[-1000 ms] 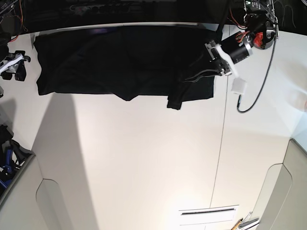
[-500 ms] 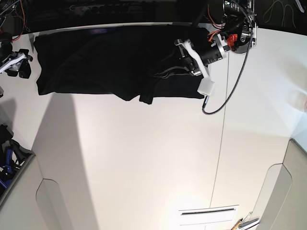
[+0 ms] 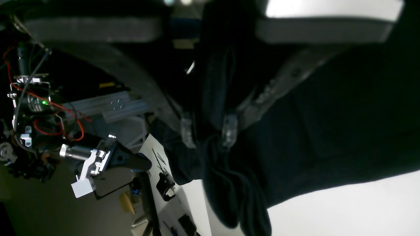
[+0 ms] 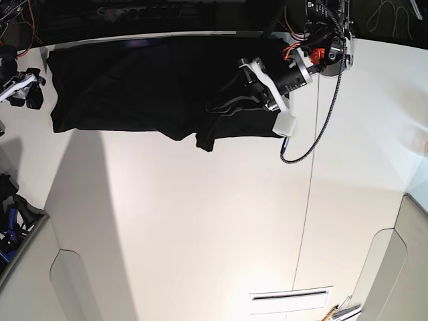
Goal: Fold the T-shirt properly
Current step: 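Grasp the shirt's other end with the left gripper and fold it inward, then release the left gripper and grasp the folded bundle with the right gripper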
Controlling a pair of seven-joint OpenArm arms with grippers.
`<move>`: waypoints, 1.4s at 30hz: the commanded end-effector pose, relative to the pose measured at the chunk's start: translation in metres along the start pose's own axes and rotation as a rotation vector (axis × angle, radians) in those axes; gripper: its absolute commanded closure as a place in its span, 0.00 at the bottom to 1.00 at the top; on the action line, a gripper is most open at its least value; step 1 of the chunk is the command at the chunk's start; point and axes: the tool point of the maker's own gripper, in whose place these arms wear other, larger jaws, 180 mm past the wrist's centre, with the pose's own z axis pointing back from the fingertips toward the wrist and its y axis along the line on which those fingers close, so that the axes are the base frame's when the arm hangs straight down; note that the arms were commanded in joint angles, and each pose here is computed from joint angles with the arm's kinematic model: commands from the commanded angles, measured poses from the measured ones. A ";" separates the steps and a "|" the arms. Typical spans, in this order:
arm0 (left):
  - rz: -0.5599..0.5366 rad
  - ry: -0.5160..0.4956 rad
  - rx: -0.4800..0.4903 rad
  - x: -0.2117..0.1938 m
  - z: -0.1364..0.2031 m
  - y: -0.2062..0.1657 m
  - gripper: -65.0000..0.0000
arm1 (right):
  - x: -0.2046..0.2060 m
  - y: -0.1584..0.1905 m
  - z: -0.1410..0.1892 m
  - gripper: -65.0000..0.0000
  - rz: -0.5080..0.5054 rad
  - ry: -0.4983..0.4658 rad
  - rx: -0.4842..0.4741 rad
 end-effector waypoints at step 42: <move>-0.119 0.060 -0.026 0.010 -0.007 -0.006 0.55 | -0.048 0.017 -0.044 0.46 -0.385 0.111 0.406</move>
